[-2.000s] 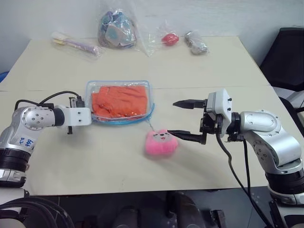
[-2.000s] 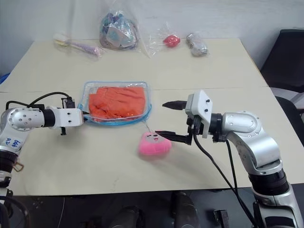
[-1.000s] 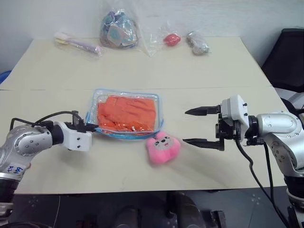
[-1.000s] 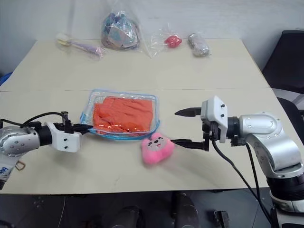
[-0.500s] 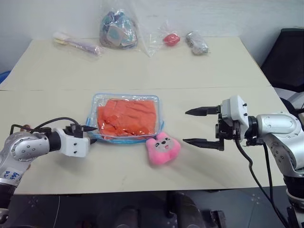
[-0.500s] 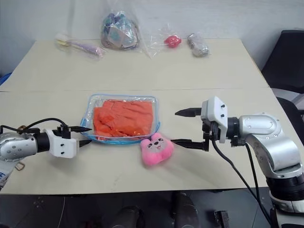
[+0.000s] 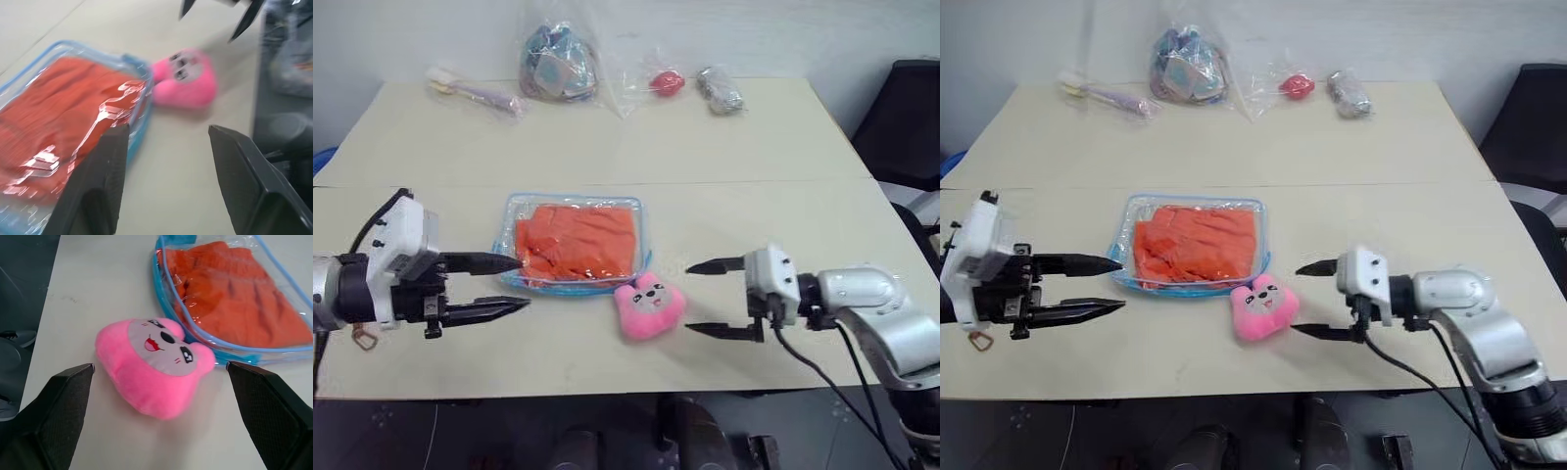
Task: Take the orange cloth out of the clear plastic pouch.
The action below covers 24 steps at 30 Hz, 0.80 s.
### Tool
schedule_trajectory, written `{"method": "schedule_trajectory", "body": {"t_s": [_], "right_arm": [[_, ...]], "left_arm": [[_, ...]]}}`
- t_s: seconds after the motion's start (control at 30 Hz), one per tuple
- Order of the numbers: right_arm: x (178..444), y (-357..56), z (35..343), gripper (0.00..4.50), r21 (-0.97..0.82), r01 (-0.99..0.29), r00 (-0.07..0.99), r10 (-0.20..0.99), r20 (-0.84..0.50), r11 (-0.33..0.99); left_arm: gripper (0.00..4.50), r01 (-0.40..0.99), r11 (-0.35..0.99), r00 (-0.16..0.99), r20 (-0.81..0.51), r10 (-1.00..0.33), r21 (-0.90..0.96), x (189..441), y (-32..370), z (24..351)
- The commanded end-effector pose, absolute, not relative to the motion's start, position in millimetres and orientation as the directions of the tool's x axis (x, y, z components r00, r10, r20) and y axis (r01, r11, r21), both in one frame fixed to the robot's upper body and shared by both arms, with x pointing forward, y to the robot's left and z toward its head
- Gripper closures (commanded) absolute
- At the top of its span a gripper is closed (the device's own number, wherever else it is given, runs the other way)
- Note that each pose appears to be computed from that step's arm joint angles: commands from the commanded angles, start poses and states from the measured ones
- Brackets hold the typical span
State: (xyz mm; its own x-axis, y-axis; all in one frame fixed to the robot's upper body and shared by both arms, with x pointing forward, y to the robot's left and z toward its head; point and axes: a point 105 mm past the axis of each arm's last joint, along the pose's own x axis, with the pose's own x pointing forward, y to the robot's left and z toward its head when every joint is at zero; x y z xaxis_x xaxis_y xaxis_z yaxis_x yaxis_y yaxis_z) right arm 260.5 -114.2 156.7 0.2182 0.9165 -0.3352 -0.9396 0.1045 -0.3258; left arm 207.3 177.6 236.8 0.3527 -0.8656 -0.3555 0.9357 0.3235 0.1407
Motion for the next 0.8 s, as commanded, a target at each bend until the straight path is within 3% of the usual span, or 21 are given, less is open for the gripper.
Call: {"method": "schedule_trajectory", "body": {"t_s": [0.03,0.1,0.2,0.57,0.6,0.8], "right_arm": [[268.5,-104.8,148.5,0.0,-0.358,-0.93,0.211,0.916,-0.342,0.08],[275.2,-98.9,140.3,0.0,-0.352,-0.933,0.207,0.914,-0.348,0.077],[280.4,-93.9,134.9,0.56,-0.333,-0.94,0.196,0.919,-0.342,0.077],[270.0,-87.0,141.0,4.31,-0.289,-0.956,0.13,0.945,-0.301,0.039],[269.2,-85.1,142.6,4.49,-0.271,-0.961,0.127,0.949,-0.29,0.046],[266.7,-56.7,140.0,4.49,-0.15,-0.988,0.071,0.959,-0.273,0.03]], "left_arm": [[1.78,0.942,0.307,0.337,-0.373,-0.865,0.139,203.5,167.5,233.4],[1.78,0.941,0.307,0.338,-0.382,-0.86,0.141,202.8,165.3,229.6],[1.75,0.935,0.32,0.355,-0.389,-0.85,0.154,203.7,165.5,227.1],[1.75,0.918,0.361,0.397,-0.383,-0.834,0.166,202.7,169.6,226.4],[1.75,0.917,0.362,0.398,-0.385,-0.833,0.167,202.6,169.9,225.8],[1.75,0.916,0.361,0.4,-0.393,-0.828,0.172,203.4,170.7,223.9]]}}
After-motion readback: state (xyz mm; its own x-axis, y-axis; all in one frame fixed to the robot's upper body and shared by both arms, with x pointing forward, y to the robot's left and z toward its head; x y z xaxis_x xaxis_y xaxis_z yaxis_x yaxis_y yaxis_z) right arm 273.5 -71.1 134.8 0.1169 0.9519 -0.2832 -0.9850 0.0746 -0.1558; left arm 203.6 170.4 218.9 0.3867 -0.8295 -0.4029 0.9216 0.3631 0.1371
